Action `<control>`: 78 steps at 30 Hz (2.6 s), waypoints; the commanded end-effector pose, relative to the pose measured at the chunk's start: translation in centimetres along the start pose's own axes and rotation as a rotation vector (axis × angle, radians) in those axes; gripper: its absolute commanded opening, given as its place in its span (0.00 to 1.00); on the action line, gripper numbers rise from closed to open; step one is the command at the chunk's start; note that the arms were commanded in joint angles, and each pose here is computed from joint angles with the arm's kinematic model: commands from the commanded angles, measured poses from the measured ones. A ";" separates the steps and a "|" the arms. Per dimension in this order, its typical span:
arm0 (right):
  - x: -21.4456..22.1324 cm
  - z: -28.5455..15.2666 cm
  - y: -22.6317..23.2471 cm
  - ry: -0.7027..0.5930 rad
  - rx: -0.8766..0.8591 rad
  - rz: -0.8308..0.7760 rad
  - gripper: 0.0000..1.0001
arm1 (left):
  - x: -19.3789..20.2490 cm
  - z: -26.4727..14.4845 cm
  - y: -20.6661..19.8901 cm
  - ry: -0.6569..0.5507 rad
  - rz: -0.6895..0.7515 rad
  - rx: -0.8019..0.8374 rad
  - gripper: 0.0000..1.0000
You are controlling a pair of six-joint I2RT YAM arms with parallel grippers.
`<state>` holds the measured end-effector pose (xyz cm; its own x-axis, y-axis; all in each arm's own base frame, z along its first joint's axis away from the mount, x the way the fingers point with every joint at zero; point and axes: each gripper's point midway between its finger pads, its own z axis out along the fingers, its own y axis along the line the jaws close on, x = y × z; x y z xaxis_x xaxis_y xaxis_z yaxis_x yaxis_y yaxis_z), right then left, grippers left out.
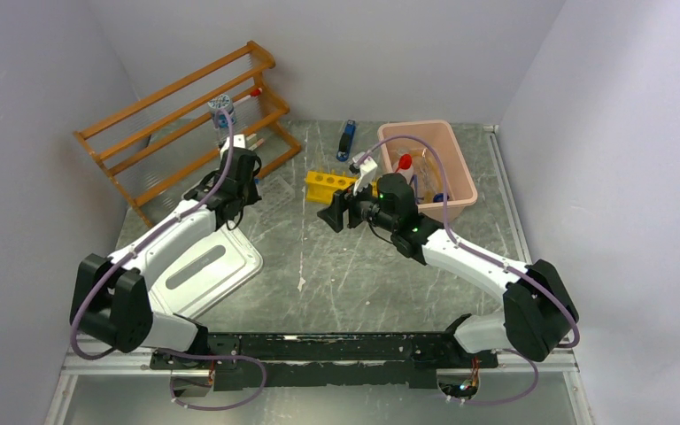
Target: Organize the chemistry lab equipment
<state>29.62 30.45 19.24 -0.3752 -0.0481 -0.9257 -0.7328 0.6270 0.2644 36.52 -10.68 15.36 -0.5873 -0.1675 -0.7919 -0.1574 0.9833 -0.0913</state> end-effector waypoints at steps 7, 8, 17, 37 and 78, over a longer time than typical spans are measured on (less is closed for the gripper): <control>0.1 -0.2 -0.1 0.001 0.012 0.013 0.70 | -1.2 3.2 0.4 -0.051 -0.002 -0.020 0.13; 0.2 -0.1 -0.1 0.002 0.013 0.014 0.70 | -1.1 3.4 0.4 -0.051 0.002 -0.019 0.13; 0.6 0.1 -0.5 0.019 0.028 0.011 0.70 | -0.4 4.6 -0.2 -0.021 0.005 -0.001 0.12; 1.0 0.4 -0.9 0.032 0.037 0.015 0.69 | 0.2 5.9 1.0 -0.005 0.022 -0.077 0.12; 0.5 1.9 -1.0 0.037 0.025 0.013 0.69 | 0.7 6.6 1.2 0.041 -0.060 -0.067 0.58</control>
<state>30.53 30.75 16.48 -0.4380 -0.0869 -0.8948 -0.7010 0.6562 0.2794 40.44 -9.03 8.37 -0.6410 -0.2026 -0.7403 -0.2442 0.9682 -0.0536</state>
